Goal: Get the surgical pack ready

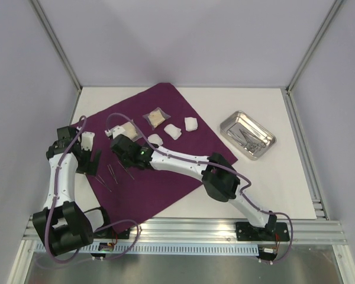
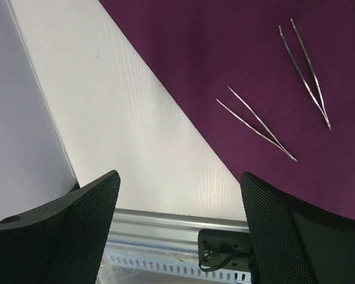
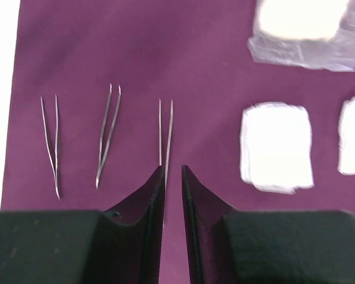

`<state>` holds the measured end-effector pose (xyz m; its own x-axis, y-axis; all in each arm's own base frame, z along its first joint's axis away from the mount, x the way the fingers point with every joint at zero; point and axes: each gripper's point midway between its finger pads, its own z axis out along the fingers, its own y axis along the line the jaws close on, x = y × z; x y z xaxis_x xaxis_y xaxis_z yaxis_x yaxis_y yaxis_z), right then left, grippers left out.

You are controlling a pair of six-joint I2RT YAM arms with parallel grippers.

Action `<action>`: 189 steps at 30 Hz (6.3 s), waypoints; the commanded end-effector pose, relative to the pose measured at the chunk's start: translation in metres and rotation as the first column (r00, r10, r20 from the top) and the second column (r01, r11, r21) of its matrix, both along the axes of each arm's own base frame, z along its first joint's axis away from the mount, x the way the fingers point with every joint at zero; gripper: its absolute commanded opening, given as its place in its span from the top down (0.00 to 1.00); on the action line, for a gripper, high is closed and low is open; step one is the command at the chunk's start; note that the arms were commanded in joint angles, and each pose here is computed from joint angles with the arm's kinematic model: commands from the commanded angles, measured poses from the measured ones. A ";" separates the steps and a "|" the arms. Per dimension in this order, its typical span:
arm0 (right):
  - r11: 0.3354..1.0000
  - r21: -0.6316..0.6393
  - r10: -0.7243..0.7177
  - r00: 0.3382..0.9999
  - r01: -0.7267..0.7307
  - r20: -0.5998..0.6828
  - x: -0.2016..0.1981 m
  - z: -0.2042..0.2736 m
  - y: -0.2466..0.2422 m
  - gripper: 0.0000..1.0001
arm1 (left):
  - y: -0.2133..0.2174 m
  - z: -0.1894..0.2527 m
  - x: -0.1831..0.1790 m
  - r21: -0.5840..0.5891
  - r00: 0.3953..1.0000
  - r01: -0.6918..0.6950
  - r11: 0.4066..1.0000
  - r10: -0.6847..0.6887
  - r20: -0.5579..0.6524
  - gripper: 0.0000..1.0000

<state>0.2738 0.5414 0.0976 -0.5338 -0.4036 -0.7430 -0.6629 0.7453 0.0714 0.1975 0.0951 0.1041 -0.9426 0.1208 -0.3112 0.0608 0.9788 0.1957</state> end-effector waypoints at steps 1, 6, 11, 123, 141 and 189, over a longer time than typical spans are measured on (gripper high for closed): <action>0.997 0.076 -0.019 0.999 0.021 -0.031 0.006 0.005 0.020 0.82 | -0.003 0.009 0.011 -0.019 0.997 0.011 1.000 -0.010 0.073 0.08; 0.998 0.059 -0.014 0.997 0.018 -0.071 0.001 -0.021 0.024 0.84 | -0.008 0.012 0.015 -0.047 0.996 0.032 0.998 -0.028 0.090 0.08; 0.999 0.041 -0.004 0.993 0.009 -0.119 -0.007 -0.043 0.026 0.82 | -0.011 0.014 0.017 -0.061 0.994 0.041 0.997 -0.035 0.102 0.08; 0.840 -0.412 -0.311 0.935 0.355 0.171 0.186 0.049 -0.573 0.66 | -0.084 0.054 0.108 -0.038 0.985 0.169 0.985 -0.168 0.023 0.19; 0.681 0.015 -0.712 0.658 0.732 0.244 0.124 0.125 -0.497 0.66 | -0.084 -0.008 0.066 -0.075 0.920 -0.392 0.917 0.388 -0.060 0.48; 0.714 -0.101 -0.651 0.711 0.693 0.266 0.116 0.109 -0.503 0.66 | -0.078 -0.075 0.052 -0.179 0.847 -0.521 0.834 0.482 -0.224 0.69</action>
